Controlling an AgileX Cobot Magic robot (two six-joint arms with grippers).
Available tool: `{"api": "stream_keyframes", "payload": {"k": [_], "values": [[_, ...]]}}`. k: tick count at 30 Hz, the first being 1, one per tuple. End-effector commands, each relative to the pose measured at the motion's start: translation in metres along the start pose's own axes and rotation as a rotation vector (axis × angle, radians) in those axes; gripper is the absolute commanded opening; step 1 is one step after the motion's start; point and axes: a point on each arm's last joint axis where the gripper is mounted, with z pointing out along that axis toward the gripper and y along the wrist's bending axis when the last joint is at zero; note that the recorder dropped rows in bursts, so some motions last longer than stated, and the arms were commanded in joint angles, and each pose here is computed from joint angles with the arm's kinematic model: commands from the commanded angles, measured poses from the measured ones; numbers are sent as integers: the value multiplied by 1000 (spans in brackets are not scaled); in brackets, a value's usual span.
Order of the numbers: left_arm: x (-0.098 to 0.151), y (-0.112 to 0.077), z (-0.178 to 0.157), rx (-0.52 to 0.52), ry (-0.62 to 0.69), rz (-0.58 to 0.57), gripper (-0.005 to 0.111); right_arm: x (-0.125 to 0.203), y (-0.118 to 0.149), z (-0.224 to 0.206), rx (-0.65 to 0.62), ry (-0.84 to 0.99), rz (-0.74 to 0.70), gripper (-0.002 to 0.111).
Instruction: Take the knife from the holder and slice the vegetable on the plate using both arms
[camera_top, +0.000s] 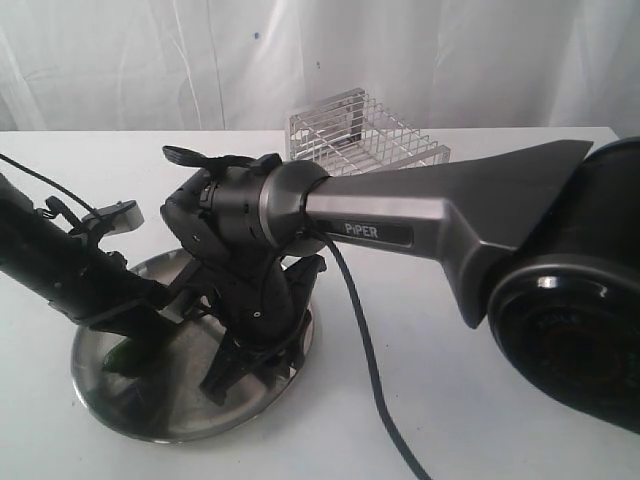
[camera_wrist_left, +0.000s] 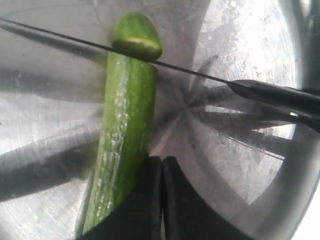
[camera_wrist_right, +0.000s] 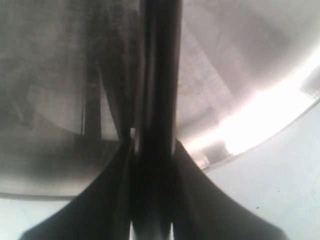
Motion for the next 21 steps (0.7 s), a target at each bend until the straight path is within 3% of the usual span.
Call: {"api": "stream_keyframes", "payload": {"k": [1,14,21], "values": [[0,8,5,-50,-11,4,0,4,0,-18,-34,-22,-5,0],[0,6,5,-34,-12,-8,0,8,-4,-38,-15,-69,-6,0],[0,6,5,-33,-13,-10,0,18,-1,-22,-19,-4,-16,0]]}}
